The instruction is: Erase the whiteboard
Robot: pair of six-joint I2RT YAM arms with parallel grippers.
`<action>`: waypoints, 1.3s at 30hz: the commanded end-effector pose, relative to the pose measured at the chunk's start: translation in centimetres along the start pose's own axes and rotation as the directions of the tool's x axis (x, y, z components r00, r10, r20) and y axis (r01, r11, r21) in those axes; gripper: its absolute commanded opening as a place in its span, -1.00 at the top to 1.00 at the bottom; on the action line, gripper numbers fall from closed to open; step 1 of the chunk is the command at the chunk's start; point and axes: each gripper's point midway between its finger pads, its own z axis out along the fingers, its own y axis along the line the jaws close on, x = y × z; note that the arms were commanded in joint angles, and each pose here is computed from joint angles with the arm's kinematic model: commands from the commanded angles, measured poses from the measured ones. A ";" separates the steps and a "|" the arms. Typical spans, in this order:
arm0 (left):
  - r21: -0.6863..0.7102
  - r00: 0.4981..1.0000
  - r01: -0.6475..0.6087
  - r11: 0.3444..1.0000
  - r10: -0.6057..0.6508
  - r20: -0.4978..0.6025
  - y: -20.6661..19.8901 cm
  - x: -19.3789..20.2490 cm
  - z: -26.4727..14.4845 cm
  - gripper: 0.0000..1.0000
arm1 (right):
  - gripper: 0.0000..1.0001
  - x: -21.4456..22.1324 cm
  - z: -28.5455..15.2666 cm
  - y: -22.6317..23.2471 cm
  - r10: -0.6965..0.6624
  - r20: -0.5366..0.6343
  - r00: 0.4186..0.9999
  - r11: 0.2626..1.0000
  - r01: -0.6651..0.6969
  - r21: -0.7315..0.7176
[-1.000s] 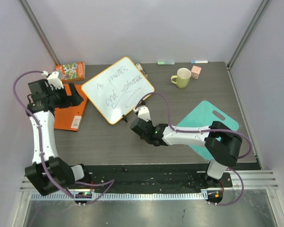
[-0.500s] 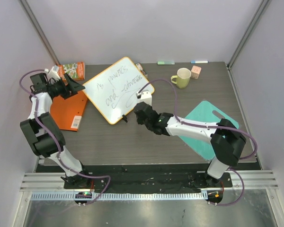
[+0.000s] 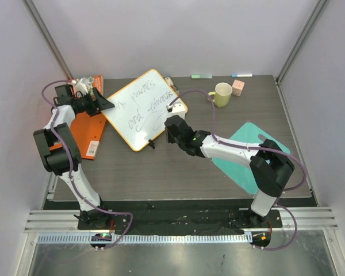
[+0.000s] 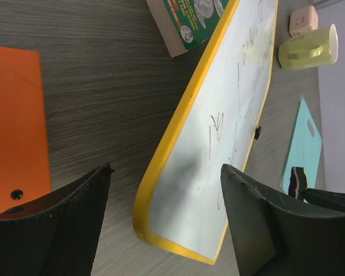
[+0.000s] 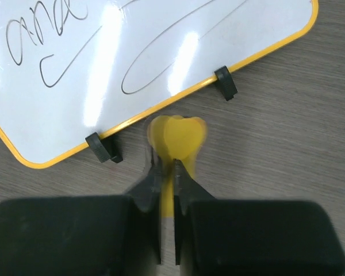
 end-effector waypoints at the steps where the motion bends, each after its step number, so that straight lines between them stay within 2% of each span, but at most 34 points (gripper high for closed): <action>1: 0.003 0.998 -0.054 0.999 0.054 0.015 0.4 -1.0 0.8 -0.47 | 0.98 -4.1 0.8 1.8 0.018 0.081 0.997 0.998 -0.013 -0.068; 2: 0.017 0.999 -0.051 0.999 0.051 0.006 0.4 -0.7 1.0 -0.43 | 0.97 -3.8 1.2 1.8 0.009 0.073 0.997 0.998 -0.004 -0.068; 5: 0.017 0.999 -0.042 0.999 0.042 -0.008 0.9 0.0 1.5 -0.05 | 0.98 -5.1 1.9 3.1 0.012 0.113 0.994 0.992 0.003 -0.130; 6: 0.019 0.999 -0.045 0.999 0.046 -0.009 0.9 0.1 1.5 0.18 | 0.98 -5.3 2.1 3.3 0.005 0.121 0.993 0.991 0.012 -0.136; 8: 0.020 0.998 -0.063 0.998 0.063 -0.012 1.0 0.3 1.4 0.38 | 0.98 -5.9 2.6 4.0 0.001 0.145 0.989 0.987 0.023 -0.161; 9: 0.020 0.997 -0.073 0.997 0.073 -0.015 1.0 0.4 1.3 0.57 | 0.97 -6.6 2.7 4.1 -0.001 0.158 0.987 0.986 0.028 -0.166; 14: 0.019 0.988 -0.149 0.989 0.150 -0.029 0.3 0.7 0.4 1.00 | 0.98 -7.5 3.7 4.7 -0.006 0.178 0.984 0.981 0.040 -0.189; 25: 0.044 0.934 -0.340 0.939 0.343 -0.096 -0.4 2.0 -1.3 1.00 | 0.98 -8.7 6.8 3.4 0.029 0.234 0.972 0.981 0.018 -0.195; 30: 0.059 0.919 -0.368 0.928 0.373 -0.132 -0.7 3.0 -1.8 1.00 | 0.98 -9.9 8.2 3.3 0.002 0.286 0.958 0.981 0.053 -0.185; 35: 0.061 0.903 -0.395 0.917 0.399 -0.157 -0.9 3.1 -1.7 1.00 | 0.97 -10.1 11.5 4.1 -0.052 0.314 0.948 0.981 0.108 -0.163; 39: 0.066 0.892 -0.409 0.910 0.414 -0.179 -1.4 3.2 -1.6 1.00 | 0.97 -8.8 13.0 6.0 -0.043 0.296 0.954 0.963 0.119 -0.242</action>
